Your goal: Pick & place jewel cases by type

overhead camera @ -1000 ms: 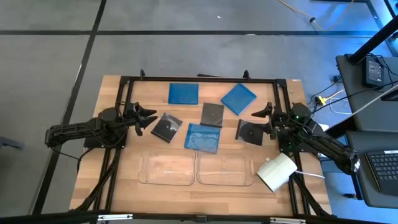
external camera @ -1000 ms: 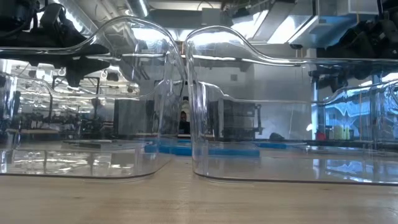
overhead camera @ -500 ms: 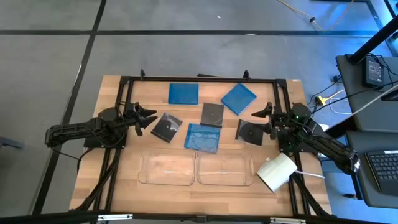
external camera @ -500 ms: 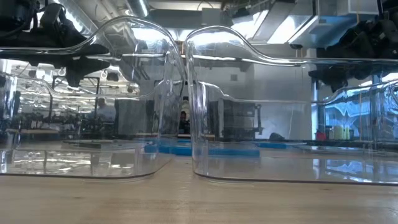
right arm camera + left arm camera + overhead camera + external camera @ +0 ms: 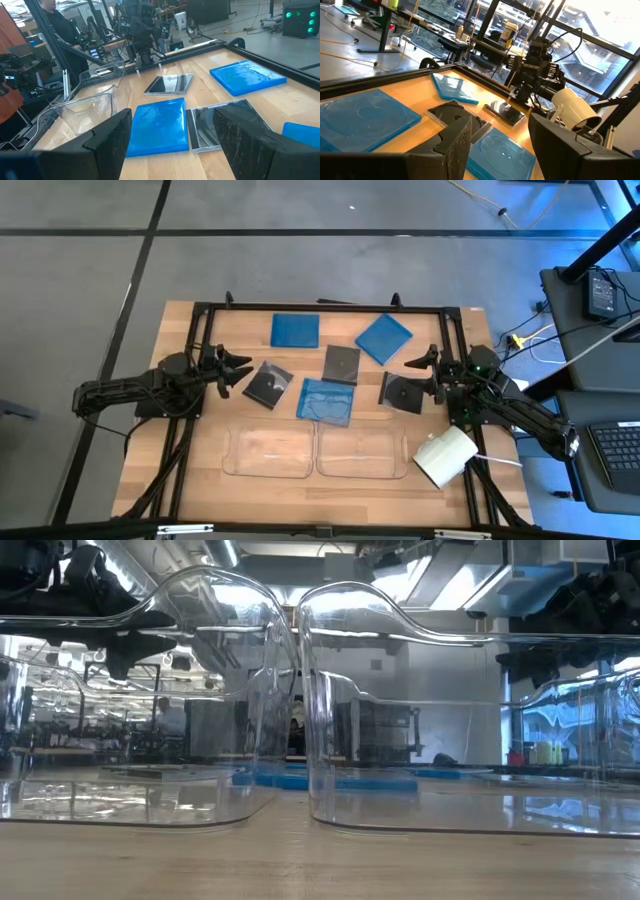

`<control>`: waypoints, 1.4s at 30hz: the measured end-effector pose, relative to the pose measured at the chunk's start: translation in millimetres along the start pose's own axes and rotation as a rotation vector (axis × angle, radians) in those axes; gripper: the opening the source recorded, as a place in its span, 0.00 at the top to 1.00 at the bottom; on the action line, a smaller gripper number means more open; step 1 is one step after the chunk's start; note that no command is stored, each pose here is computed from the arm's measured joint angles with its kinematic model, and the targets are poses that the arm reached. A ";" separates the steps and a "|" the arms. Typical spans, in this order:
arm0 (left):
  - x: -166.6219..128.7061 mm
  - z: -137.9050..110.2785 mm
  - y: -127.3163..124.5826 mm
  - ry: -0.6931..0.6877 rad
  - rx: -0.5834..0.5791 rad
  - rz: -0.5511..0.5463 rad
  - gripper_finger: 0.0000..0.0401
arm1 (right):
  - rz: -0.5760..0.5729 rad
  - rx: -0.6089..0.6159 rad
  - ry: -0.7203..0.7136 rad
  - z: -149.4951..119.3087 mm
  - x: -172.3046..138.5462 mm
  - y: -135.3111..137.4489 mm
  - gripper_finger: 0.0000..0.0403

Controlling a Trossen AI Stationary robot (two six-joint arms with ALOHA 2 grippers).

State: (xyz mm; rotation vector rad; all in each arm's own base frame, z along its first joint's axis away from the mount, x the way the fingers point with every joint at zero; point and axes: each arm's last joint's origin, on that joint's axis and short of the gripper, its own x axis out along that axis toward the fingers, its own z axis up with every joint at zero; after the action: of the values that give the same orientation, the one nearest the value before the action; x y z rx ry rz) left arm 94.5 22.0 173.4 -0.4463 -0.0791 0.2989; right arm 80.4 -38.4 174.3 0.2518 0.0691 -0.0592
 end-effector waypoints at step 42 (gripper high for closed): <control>0.0 0.0 0.0 0.000 0.001 0.000 0.52 | 0.000 -0.031 0.000 0.0 0.0 0.0 0.30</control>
State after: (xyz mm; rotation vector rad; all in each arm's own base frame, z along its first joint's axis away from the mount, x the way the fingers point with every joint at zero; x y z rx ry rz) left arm 94.5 22.0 173.4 -0.4453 -0.0793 0.2994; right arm 80.4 -38.4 174.3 0.2210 0.0699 -0.0583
